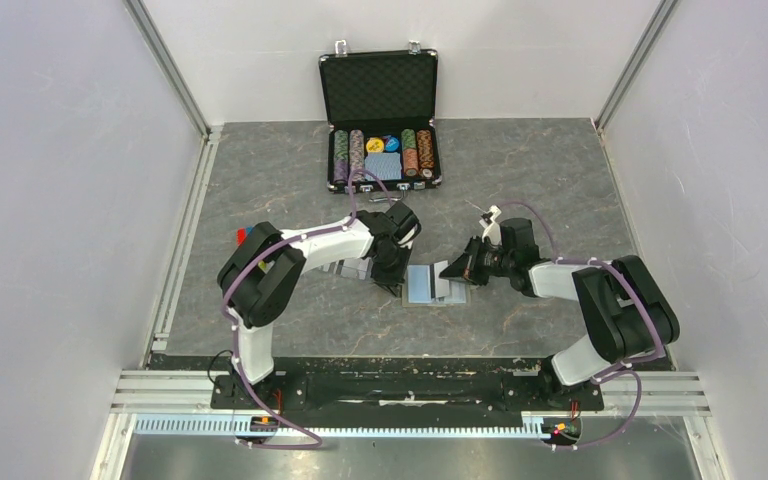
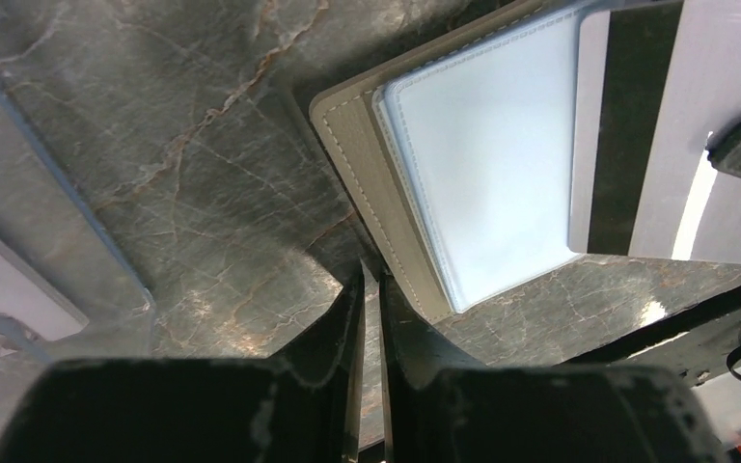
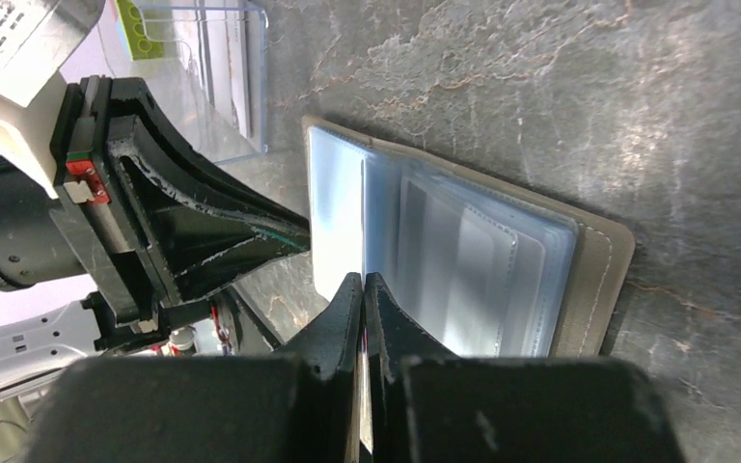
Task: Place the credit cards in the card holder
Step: Insert the credit card into the card holder.
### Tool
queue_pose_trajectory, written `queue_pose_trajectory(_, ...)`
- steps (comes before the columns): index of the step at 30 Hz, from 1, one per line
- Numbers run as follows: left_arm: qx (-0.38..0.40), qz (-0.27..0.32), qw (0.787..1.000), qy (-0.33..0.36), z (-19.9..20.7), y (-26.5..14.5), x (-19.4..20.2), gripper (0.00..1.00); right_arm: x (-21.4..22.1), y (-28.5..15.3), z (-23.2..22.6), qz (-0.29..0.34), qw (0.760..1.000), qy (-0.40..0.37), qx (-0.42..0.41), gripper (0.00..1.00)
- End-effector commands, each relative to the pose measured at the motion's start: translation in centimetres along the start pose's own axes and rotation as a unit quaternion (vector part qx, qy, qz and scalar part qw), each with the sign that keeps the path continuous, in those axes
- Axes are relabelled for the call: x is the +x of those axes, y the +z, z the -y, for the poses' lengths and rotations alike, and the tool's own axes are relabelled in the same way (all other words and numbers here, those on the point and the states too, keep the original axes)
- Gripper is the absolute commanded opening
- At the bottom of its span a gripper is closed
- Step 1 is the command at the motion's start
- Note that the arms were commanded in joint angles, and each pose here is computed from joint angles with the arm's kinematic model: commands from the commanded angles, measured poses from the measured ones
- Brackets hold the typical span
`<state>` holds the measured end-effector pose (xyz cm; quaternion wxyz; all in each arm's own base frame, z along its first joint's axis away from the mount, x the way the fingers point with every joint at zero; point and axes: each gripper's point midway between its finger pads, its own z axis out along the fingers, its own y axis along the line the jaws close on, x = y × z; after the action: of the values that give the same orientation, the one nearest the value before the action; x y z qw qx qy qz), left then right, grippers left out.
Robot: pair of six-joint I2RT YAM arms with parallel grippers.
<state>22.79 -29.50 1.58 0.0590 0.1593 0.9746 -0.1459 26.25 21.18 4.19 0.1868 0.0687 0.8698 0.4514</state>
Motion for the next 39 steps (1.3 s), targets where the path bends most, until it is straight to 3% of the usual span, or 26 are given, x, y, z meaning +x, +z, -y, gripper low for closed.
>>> queue_pose_trajectory(1,0.001,0.009,1.0,-0.01,0.8,0.6,-0.7,0.15,-1.5,0.2,0.0,0.025,0.999,-0.028,0.01,0.0)
queue_pose_trajectory(15,-0.01,-0.007,1.0,-0.004,0.5,1.2,-0.4,0.13,-3.4,-0.6,-1.7,0.029,0.997,-0.071,0.02,0.0)
queue_pose_trajectory(39,-0.006,-0.012,1.0,0.007,0.9,1.3,-1.1,0.12,-0.7,0.3,1.9,-0.021,0.997,-0.041,0.061,0.0)
